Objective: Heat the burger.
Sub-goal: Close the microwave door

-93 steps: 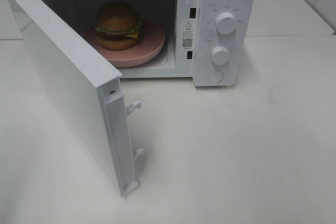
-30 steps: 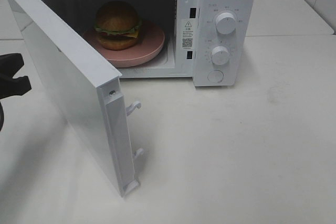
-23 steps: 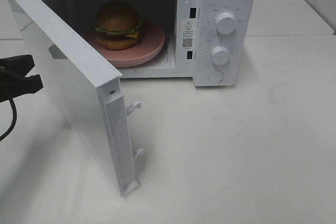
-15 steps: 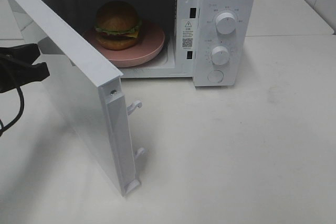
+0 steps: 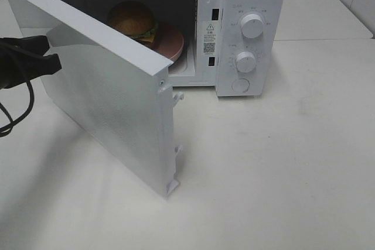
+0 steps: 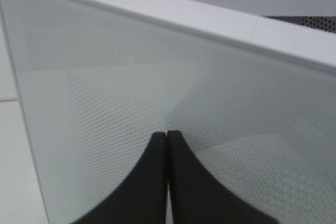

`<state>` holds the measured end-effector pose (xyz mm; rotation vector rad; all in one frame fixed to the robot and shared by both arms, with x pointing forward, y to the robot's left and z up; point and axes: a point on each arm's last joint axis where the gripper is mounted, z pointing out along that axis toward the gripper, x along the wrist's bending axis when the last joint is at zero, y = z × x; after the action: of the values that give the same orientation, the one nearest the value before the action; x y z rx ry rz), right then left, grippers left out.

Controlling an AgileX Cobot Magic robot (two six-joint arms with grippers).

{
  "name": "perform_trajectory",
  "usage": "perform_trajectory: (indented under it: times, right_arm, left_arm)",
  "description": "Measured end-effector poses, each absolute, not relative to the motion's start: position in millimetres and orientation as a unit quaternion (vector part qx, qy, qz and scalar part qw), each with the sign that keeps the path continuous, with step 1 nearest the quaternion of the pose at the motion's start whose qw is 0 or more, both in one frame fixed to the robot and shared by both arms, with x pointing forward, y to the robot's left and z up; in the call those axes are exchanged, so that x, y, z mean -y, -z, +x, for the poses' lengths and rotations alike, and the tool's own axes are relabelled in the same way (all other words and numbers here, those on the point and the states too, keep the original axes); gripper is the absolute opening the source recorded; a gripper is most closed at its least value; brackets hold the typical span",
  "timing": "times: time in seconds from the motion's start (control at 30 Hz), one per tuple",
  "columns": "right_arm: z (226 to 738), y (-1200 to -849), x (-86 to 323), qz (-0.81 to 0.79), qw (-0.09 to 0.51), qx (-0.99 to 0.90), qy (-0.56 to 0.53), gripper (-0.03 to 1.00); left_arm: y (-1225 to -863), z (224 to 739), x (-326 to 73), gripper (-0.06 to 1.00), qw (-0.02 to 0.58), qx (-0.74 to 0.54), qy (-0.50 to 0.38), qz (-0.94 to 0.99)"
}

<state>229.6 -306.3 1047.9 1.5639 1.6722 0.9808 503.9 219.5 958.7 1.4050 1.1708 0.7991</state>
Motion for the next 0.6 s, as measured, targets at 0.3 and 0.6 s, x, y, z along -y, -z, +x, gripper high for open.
perform_trajectory:
  times: [0.3,0.6]
  right_arm:
    - [229.6,-1047.9,306.3,0.595,0.320,-0.636,-0.373,0.75]
    - [229.6,-1047.9,306.3,0.595,0.320,-0.636,-0.373,0.75]
  left_arm:
    - [-951.9,509.9,-196.1,0.00,0.547,-0.478,-0.315,0.611]
    - [-950.2,525.2,-161.5,0.00,0.552,-0.468,-0.313,0.615]
